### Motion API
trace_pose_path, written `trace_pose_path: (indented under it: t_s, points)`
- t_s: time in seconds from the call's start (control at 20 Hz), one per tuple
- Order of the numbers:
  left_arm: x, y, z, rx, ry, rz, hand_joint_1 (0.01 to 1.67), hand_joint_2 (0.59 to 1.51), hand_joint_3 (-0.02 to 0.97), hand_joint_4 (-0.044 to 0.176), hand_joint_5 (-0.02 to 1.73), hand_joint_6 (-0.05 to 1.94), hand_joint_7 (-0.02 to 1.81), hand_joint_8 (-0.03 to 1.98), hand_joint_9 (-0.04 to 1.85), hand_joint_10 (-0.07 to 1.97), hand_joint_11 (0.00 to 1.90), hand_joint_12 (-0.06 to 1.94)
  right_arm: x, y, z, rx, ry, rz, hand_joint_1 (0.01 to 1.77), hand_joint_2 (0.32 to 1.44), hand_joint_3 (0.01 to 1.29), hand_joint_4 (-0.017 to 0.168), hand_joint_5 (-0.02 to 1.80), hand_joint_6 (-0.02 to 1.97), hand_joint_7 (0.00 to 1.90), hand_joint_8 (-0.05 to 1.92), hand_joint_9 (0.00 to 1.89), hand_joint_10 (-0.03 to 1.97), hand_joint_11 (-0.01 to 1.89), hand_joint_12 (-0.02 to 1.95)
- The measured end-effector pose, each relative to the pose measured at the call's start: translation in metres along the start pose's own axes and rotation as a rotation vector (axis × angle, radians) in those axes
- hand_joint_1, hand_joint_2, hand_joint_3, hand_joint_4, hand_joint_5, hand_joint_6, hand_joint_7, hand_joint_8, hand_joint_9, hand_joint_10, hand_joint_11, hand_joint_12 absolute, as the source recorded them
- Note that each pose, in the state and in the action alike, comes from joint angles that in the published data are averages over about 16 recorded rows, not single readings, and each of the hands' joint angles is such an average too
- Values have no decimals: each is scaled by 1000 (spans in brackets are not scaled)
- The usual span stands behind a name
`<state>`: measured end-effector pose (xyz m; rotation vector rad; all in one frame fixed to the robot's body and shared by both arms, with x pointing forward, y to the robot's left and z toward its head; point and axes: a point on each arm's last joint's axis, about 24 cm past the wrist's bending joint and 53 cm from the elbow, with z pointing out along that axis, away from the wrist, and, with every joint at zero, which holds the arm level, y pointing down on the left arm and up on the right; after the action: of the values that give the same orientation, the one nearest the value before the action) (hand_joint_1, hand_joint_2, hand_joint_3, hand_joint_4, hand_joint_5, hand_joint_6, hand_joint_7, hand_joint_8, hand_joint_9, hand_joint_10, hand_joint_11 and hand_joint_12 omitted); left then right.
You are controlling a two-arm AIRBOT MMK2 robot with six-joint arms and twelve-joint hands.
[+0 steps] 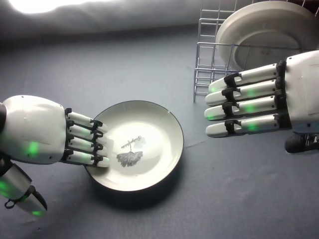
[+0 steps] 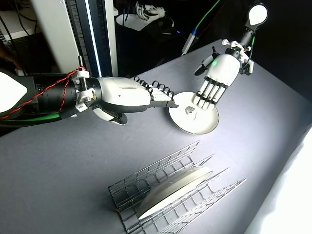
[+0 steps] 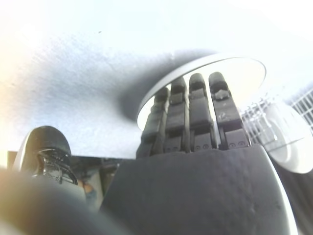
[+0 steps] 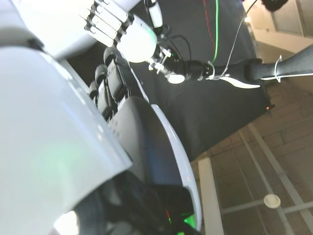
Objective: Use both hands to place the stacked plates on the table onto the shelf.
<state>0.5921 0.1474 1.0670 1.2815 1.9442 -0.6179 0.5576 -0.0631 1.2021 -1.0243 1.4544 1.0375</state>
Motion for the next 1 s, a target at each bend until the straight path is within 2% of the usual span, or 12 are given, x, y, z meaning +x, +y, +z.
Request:
trace_pose_path:
  t_s: [0.5,1.0]
  points:
    - [10,0,1,-11,39,25,13,1104,-2,-9,58,-31,104,-2,87,7,18,85,1,2,-1,-4,3,3,1057,1020,15,4,70,31,41,17,24,15,12,219]
    - [2,-12,6,13,15,-13,13,1103,-2,-11,65,-29,114,3,88,7,28,98,5,5,-1,-9,9,9,1054,1019,15,4,75,32,59,18,28,14,13,183]
